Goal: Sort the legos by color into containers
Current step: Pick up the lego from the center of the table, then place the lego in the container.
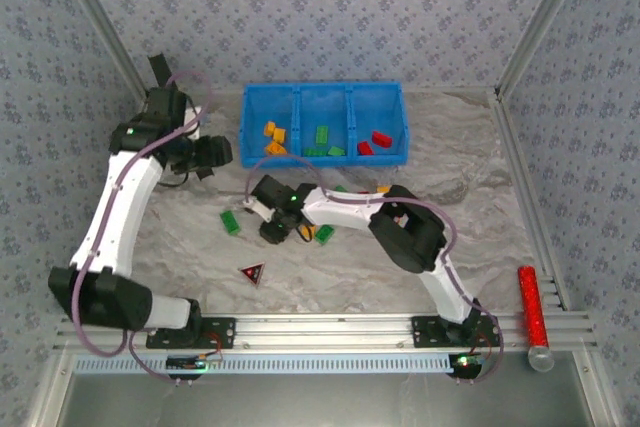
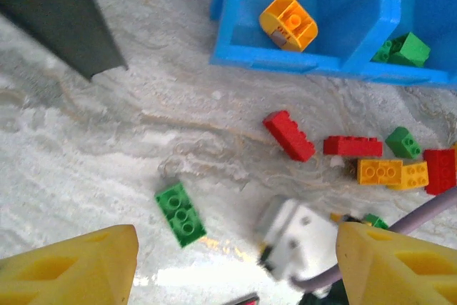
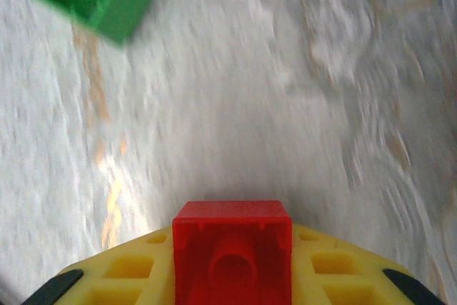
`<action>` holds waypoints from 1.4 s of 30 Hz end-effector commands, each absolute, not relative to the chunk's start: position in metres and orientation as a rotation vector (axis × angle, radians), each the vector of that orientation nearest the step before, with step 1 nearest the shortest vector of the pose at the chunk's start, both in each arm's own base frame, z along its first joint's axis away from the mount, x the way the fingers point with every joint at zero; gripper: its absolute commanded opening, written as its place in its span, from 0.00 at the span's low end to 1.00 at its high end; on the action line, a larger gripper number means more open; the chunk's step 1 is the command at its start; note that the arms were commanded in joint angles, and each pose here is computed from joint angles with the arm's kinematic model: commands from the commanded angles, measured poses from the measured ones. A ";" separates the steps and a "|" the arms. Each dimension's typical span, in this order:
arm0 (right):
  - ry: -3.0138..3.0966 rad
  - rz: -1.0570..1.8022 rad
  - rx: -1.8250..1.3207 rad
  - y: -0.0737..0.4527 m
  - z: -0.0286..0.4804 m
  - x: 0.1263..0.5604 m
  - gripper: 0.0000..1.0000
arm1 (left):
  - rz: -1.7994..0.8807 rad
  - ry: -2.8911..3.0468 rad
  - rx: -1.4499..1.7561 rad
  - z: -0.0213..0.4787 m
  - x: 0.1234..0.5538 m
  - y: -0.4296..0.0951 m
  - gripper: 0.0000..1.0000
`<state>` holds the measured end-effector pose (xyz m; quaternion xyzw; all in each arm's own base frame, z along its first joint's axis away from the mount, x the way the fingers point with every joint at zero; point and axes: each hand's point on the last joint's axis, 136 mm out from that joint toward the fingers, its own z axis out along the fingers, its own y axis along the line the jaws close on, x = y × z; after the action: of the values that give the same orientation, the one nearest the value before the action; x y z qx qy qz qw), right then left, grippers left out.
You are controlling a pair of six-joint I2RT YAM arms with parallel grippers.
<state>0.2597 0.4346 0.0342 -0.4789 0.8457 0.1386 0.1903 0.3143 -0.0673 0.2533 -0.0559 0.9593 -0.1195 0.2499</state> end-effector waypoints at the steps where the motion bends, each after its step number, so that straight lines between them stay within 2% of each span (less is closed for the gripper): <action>1: 2.387 0.387 -1.255 0.403 0.074 0.261 0.28 | -0.292 2.633 -0.219 0.244 0.289 -0.056 0.74; 10: 2.396 0.342 -0.975 0.308 0.151 0.277 0.27 | -0.349 2.700 -0.399 0.175 0.253 -0.056 0.74; 20: 2.339 0.269 -0.607 0.221 0.217 0.357 0.27 | -0.343 2.782 -0.488 0.102 0.259 -0.058 0.72; 31: 2.370 0.232 -0.380 0.181 0.207 0.455 0.27 | -0.289 2.838 -0.528 0.068 0.263 -0.054 0.70; 42: 2.466 0.195 -0.262 0.150 0.156 0.521 0.30 | -0.287 2.878 -0.559 0.048 0.264 -0.057 0.69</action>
<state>0.5107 0.1507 0.1579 -0.1056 0.9371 0.0660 0.3261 0.2588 -0.0564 0.0484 -0.1828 0.9742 -0.0942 0.0927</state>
